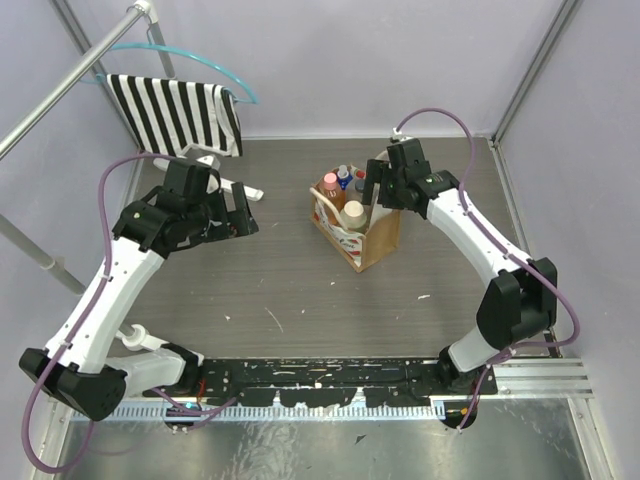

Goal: Take the personal care products out of the canvas bag

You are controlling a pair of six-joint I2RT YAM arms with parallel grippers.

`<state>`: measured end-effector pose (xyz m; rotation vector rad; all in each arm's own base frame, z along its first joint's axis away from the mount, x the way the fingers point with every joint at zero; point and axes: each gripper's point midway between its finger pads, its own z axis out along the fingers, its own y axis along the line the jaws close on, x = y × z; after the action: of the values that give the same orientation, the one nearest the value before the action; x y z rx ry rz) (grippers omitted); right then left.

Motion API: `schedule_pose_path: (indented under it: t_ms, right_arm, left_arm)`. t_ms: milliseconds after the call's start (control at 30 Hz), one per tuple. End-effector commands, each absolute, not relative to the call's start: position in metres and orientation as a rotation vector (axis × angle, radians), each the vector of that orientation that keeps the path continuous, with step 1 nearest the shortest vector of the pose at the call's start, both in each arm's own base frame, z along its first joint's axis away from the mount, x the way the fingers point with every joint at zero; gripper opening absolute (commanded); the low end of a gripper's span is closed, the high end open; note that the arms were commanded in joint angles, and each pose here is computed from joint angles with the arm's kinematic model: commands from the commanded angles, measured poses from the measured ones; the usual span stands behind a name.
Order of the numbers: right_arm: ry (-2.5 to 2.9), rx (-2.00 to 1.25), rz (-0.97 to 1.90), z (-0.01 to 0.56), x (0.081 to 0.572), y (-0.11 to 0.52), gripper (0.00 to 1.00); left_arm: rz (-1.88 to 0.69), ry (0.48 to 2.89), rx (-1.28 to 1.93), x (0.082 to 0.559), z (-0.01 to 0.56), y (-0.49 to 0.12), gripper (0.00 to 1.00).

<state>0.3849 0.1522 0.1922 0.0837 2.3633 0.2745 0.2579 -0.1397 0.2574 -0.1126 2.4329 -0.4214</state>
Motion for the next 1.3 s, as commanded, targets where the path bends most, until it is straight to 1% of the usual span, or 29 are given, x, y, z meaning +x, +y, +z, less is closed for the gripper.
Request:
schedule_pose_path:
  t_ms: [0, 167, 233, 300, 367, 400, 467, 500, 733, 833, 1033, 1100, 1133, 1167, 1233, 1267]
  right_arm:
    - [2.260, 0.131, 0.200, 0.217, 0.409, 0.141, 0.89]
    - [2.278, 0.189, 0.121, 0.202, 0.412, 0.126, 0.89]
    - [2.277, 0.208, 0.091, 0.197, 0.412, 0.120, 0.86]
    - [2.277, 0.224, 0.077, 0.192, 0.412, 0.115, 0.78]
    - [2.285, 0.227, 0.075, 0.188, 0.411, 0.113, 0.69]
    - [2.287, 0.223, 0.082, 0.186, 0.411, 0.114, 0.67]
    - [2.300, 0.216, 0.090, 0.180, 0.412, 0.117, 0.57]
    - [2.309, 0.217, 0.080, 0.177, 0.413, 0.116, 0.55]
    - [2.375, 0.202, 0.086, 0.161, 0.414, 0.122, 0.55]
    - [2.420, 0.192, 0.056, 0.147, 0.415, 0.123, 0.60]
    - [2.480, 0.178, -0.046, 0.121, 0.413, 0.117, 0.74]
    - [2.482, 0.173, -0.055, 0.117, 0.412, 0.118, 0.74]
    - [2.479, 0.171, -0.062, 0.116, 0.411, 0.118, 0.71]
    - [2.468, 0.171, -0.068, 0.118, 0.412, 0.118, 0.65]
    - [2.426, 0.166, -0.069, 0.127, 0.413, 0.120, 0.48]
    - [2.397, 0.161, -0.072, 0.134, 0.413, 0.122, 0.38]
  left_arm:
    - [-0.448, 2.434, -0.116, 0.257, 0.251, -0.145, 0.99]
    - [-0.450, 2.431, -0.119, 0.256, 0.251, -0.145, 0.99]
    - [-0.453, 2.433, -0.119, 0.255, 0.250, -0.146, 0.99]
    - [-0.455, 2.439, -0.120, 0.255, 0.248, -0.146, 0.99]
    - [-0.452, 2.447, -0.121, 0.254, 0.245, -0.146, 0.99]
    - [-0.453, 2.450, -0.121, 0.253, 0.244, -0.146, 0.99]
    - [-0.455, 2.456, -0.125, 0.253, 0.241, -0.147, 0.99]
    - [-0.458, 2.459, -0.123, 0.253, 0.240, -0.147, 0.99]
    - [-0.461, 2.465, -0.128, 0.250, 0.238, -0.147, 0.99]
    - [-0.476, 2.468, -0.128, 0.250, 0.237, -0.149, 0.99]
    - [-0.477, 2.468, -0.125, 0.249, 0.237, -0.150, 0.99]
    - [-0.478, 2.465, -0.125, 0.249, 0.238, -0.150, 0.99]
    - [-0.478, 2.467, -0.125, 0.249, 0.237, -0.150, 0.99]
    - [-0.477, 2.465, -0.125, 0.249, 0.238, -0.150, 0.99]
    - [-0.475, 2.468, -0.125, 0.249, 0.237, -0.150, 0.99]
    - [-0.476, 2.468, -0.127, 0.249, 0.237, -0.150, 0.99]
